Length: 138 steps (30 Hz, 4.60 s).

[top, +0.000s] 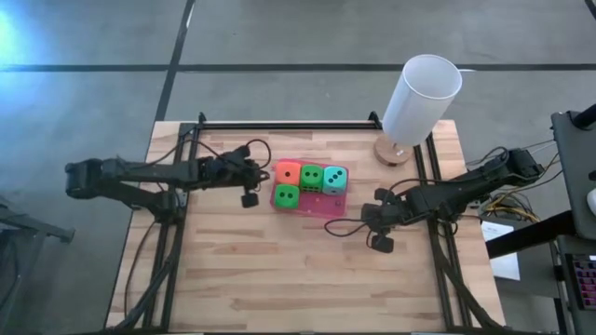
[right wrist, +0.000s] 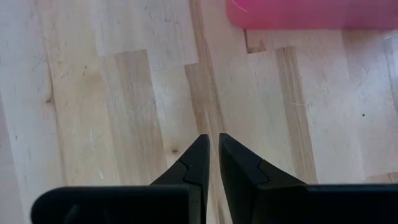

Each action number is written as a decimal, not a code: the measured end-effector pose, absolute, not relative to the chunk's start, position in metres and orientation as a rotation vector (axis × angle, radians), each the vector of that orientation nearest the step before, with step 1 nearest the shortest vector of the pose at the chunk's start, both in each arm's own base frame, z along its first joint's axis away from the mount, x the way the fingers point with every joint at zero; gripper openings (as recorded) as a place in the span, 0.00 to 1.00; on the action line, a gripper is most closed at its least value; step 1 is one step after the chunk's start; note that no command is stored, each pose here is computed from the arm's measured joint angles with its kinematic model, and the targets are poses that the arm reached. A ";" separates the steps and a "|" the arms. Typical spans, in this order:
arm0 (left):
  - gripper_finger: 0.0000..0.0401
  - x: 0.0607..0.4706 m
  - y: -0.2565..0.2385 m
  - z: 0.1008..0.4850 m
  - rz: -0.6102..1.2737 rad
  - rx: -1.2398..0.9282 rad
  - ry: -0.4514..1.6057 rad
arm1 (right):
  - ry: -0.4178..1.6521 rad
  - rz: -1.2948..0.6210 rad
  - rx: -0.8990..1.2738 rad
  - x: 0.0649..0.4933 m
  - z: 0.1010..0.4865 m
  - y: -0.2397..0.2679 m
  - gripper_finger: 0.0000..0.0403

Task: Pick & Place Dice
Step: Put the small black die into the pink bin, then put the small blue die into the pink bin

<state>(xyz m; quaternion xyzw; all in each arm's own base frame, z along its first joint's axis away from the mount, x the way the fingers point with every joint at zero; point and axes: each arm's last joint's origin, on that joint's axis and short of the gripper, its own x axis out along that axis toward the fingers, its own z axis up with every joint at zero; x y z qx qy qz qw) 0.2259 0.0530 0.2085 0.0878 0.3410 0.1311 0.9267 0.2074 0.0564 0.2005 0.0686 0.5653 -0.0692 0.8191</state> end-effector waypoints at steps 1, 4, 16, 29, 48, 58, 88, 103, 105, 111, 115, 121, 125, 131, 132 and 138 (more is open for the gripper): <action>0.12 0.228 0.051 0.212 0.263 0.183 0.686 | 1.204 -0.148 0.146 0.207 0.201 0.056 0.08; 0.12 0.236 0.046 0.224 0.237 0.195 0.648 | 1.203 -0.149 0.145 0.207 0.201 0.056 0.08; 0.12 0.276 0.008 0.235 0.074 0.241 0.623 | 1.178 -0.188 0.108 0.208 0.201 0.055 0.08; 0.12 0.338 0.001 0.204 -0.051 0.251 0.803 | 1.156 -0.193 0.092 0.210 0.202 0.055 0.08; 0.35 0.346 0.013 0.191 0.049 0.291 0.860 | 1.153 -0.190 0.086 0.210 0.202 0.055 0.08; 0.45 0.344 0.021 0.200 0.061 0.310 0.839 | 1.157 -0.165 0.047 0.210 0.202 0.055 0.08; 0.52 0.286 -0.020 0.261 -0.019 0.292 0.651 | 1.400 -0.622 0.479 0.161 0.209 0.045 0.08; 0.44 0.287 -0.020 0.263 -0.018 0.291 0.632 | 1.578 -1.046 0.619 0.158 0.182 0.038 0.08; 0.43 0.287 -0.020 0.263 -0.017 0.291 0.632 | 1.603 -1.069 0.608 0.161 0.177 0.037 0.08; 0.42 0.287 -0.020 0.263 -0.018 0.293 0.631 | 1.733 -1.050 0.504 0.169 0.161 0.034 0.08; 0.43 0.287 -0.020 0.263 -0.018 0.293 0.631 | 1.843 -1.029 0.425 0.172 0.150 0.030 0.08; 0.46 0.287 -0.020 0.263 -0.018 0.293 0.631 | 1.931 -1.044 0.393 0.176 0.138 0.024 0.08; 0.47 0.287 -0.020 0.264 -0.018 0.293 0.629 | 1.979 -1.071 0.368 0.177 0.131 0.022 0.08; 0.49 0.287 -0.020 0.264 -0.018 0.293 0.628 | 2.092 -1.093 0.392 0.174 0.127 0.024 0.08; 0.50 0.287 -0.020 0.264 -0.018 0.293 0.628 | 2.096 -1.086 0.388 0.174 0.126 0.024 0.08; 0.51 0.287 -0.020 0.264 -0.018 0.292 0.628 | 2.119 -1.080 0.368 0.175 0.120 0.024 0.08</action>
